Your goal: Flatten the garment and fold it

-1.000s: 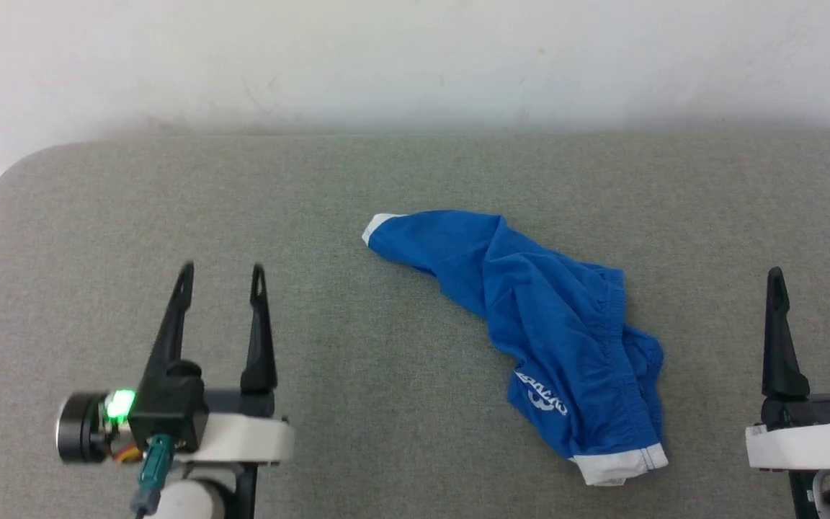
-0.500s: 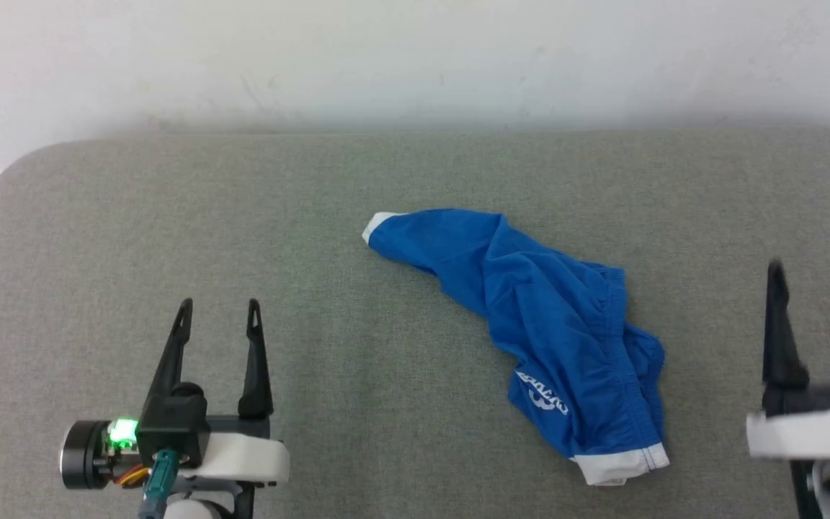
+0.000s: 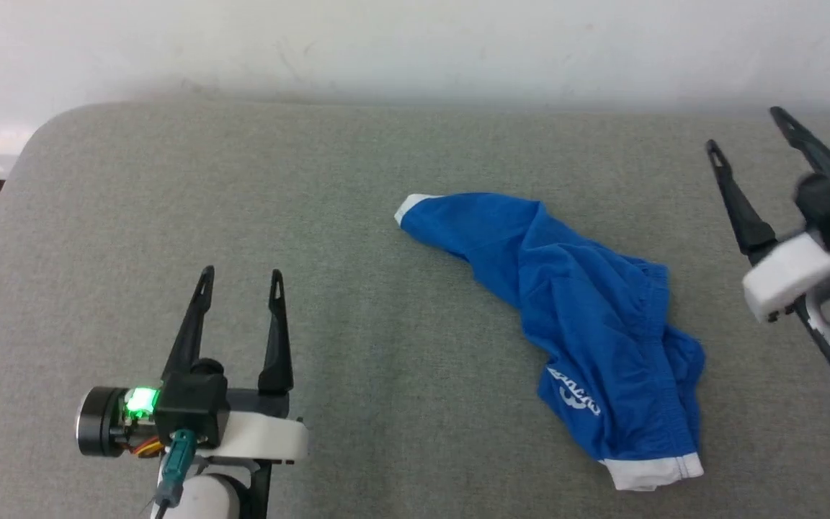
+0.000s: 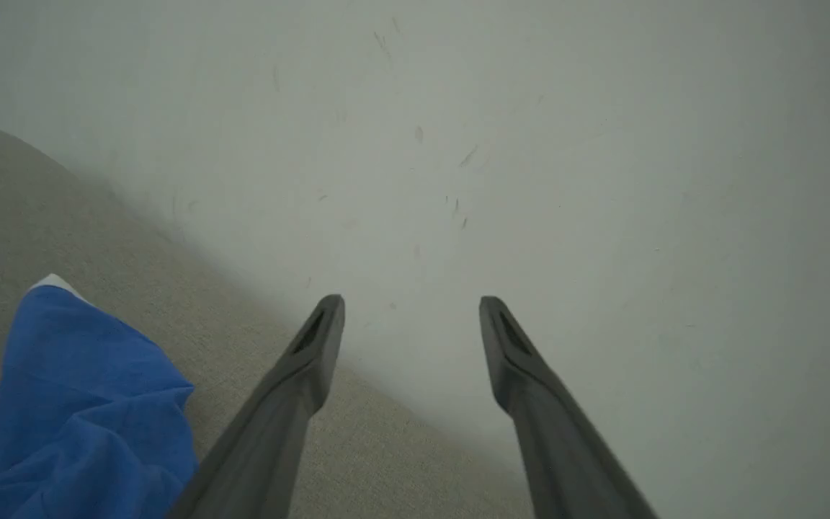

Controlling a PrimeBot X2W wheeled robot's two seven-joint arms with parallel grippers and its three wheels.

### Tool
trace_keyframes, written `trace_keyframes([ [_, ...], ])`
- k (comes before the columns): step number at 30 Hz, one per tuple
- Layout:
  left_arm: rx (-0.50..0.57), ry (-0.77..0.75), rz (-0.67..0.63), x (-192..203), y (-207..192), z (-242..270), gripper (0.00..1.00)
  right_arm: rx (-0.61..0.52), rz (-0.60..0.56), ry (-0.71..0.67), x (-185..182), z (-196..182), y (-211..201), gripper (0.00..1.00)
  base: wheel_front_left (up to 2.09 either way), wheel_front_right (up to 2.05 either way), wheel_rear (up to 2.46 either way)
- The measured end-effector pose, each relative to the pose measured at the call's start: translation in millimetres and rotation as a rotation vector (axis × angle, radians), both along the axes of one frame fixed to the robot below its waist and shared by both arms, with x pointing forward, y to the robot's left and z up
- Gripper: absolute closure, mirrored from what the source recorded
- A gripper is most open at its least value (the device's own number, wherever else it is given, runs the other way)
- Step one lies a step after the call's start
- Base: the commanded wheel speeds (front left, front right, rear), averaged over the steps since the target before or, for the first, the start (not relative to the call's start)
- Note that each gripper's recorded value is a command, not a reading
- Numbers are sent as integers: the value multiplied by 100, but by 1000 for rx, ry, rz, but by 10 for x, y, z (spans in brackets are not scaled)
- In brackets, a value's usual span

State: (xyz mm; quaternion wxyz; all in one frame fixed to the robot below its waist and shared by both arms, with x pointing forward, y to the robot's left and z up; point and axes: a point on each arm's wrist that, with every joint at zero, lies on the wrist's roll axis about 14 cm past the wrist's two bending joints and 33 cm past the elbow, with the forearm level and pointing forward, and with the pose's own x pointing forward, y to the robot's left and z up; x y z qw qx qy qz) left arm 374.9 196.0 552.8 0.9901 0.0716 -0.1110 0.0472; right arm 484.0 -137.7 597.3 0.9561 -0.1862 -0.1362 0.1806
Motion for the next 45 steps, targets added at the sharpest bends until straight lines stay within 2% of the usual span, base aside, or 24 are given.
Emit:
trace_keyframes([
  [1, -3, 1, 5, -1, 14, -4, 0, -45, 11, 65, 81, -106, 35, 0, 0, 0, 0],
  [2, -5, 11, 13, -1, 46, -34, 0, -130, 45, 210, 195, -340, 141, 0, 0, 0, 0],
  [3, -5, 11, 13, -1, 46, -34, 0, -130, 45, 210, 195, -340, 141, 0, 0, 0, 0],
  [6, -7, 29, 31, 15, 92, -93, 0, -196, 89, 431, 274, -663, 282, 0, 0, 0, 0],
  [9, -16, 42, 47, 55, 122, -140, 0, -321, 97, 684, 244, -1092, 249, 0, 0, 0, 0],
  [11, -26, 51, 57, 89, 137, -175, 0, -366, 102, 819, 215, -1294, 226, 0, 0, 0, 0],
  [17, -34, 79, 78, 197, 182, -281, 0, -459, 131, 1038, 237, -1709, 301, 0, 0, 0, 0],
  [20, -37, 93, 87, 240, 194, -331, 0, -547, 159, 1158, 55, -2090, 310, 0, 0, 0, 0],
  [22, -36, 101, 94, 252, 212, -359, 0, -592, 175, 1184, 17, -2207, 316, 0, 0, 0, 0],
  [26, -33, 121, 108, 250, 253, -425, 0, -556, 197, 1211, 48, -2265, 362, 0, 0, 0, 0],
  [27, -33, 125, 109, 251, 255, -436, 0, -542, 203, 1196, 66, -2251, 371, 100, 0, 0, 0],
  [31, -34, 125, 108, 257, 253, -441, 0, -489, 237, 1066, 187, -2105, 415, 100, 0, 0, 0],
  [35, -38, 103, 91, 261, 199, -369, 0, -365, 187, 899, 490, -1627, 258, 100, 0, 0, 0],
  [38, -44, 92, 75, 251, 144, -333, 0, -323, 91, 819, 650, -1292, -121, 100, 0, 0, 0],
  [41, -44, 90, 56, 248, 79, -327, 0, -297, -42, 816, 679, -1142, -650, 100, 0, 0, 0],
  [45, -40, 84, 27, 286, -14, -314, 0, -296, -217, 927, 456, -1361, -1331, 100, 0, 0, 0],
])
